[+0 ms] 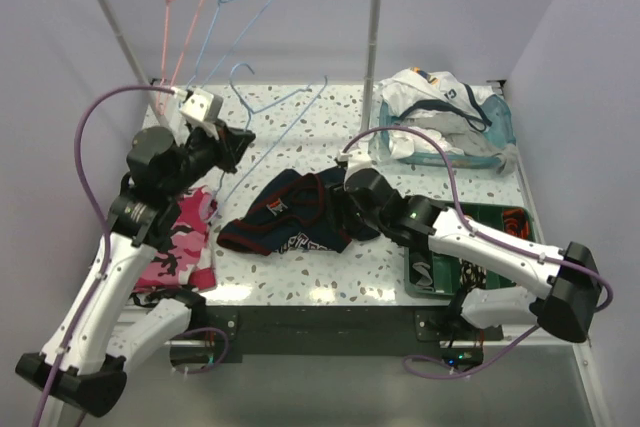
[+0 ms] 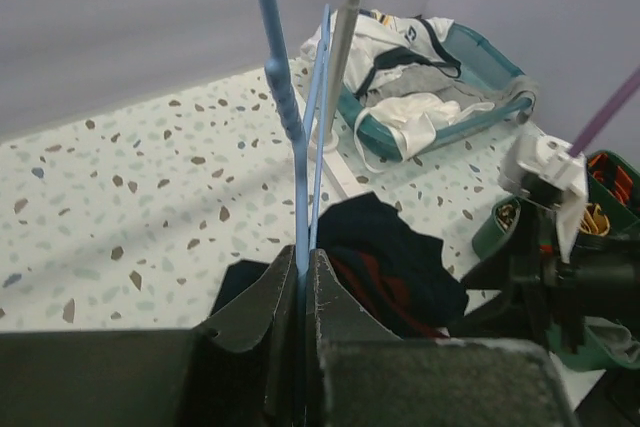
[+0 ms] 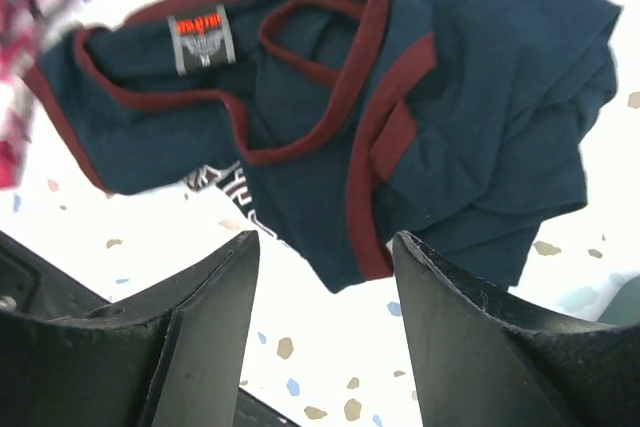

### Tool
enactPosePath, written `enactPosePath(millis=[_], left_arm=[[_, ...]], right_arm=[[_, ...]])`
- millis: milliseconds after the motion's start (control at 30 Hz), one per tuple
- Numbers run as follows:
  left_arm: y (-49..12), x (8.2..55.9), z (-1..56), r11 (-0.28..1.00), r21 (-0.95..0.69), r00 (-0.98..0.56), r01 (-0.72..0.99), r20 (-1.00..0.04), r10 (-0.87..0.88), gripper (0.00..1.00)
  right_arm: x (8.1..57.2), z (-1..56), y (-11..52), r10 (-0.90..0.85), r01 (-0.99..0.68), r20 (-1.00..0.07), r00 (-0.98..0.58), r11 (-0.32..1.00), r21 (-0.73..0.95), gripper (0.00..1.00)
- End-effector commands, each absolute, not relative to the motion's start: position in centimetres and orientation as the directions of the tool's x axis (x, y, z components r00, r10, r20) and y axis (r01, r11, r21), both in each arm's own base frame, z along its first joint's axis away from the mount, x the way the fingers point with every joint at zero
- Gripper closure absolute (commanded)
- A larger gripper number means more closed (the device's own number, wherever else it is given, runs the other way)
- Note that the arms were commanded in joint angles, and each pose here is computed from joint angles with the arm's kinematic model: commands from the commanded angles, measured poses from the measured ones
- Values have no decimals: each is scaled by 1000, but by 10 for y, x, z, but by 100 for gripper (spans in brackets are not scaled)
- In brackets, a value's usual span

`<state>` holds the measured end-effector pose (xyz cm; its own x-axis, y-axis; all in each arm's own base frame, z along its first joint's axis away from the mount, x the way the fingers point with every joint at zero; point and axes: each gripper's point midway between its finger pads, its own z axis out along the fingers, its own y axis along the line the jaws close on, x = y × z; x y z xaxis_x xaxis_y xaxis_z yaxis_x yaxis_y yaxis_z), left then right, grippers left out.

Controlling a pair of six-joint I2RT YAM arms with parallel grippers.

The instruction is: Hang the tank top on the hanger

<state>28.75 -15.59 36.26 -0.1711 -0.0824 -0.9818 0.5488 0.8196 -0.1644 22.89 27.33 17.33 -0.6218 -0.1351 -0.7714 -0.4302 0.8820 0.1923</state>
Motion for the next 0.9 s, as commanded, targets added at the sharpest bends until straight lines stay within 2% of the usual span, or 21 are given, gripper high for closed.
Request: enactPosePath(millis=[0,67,133,167,200,367,533,867], left_arm=[[-144,257,325,842,-256,-290,475,-949,-125,100],[-139,251,320,852,-259,-307,455,-944,-124,100],[-133,244,320,860,-266,-312,436,-941,-133,100],[-130,241,320,865,-265,-314,426,-940,-133,100],[-126,236,313,874,-263,-341,408,-932,-122,100],[-101,226,302,928,-243,-397,283,-910,-117,100],[-97,209,307,921,-252,-395,295,-910,-123,100],[-97,197,293,917,-254,-439,307,-893,-100,100]], right_arm=[[253,174,278,-166,-382,-794,-585,920,89,42],[269,190,290,-148,-370,-823,-549,926,80,48],[284,175,300,-208,-368,-806,-555,930,13,50],[293,186,309,-200,-371,-813,-547,928,21,52],[301,167,315,-234,-371,-788,-569,929,-8,55],[322,149,343,-228,-379,-773,-591,925,17,56],[336,126,339,-249,-335,-747,-617,941,-38,57],[351,118,320,-273,-259,-746,-608,956,-139,60]])
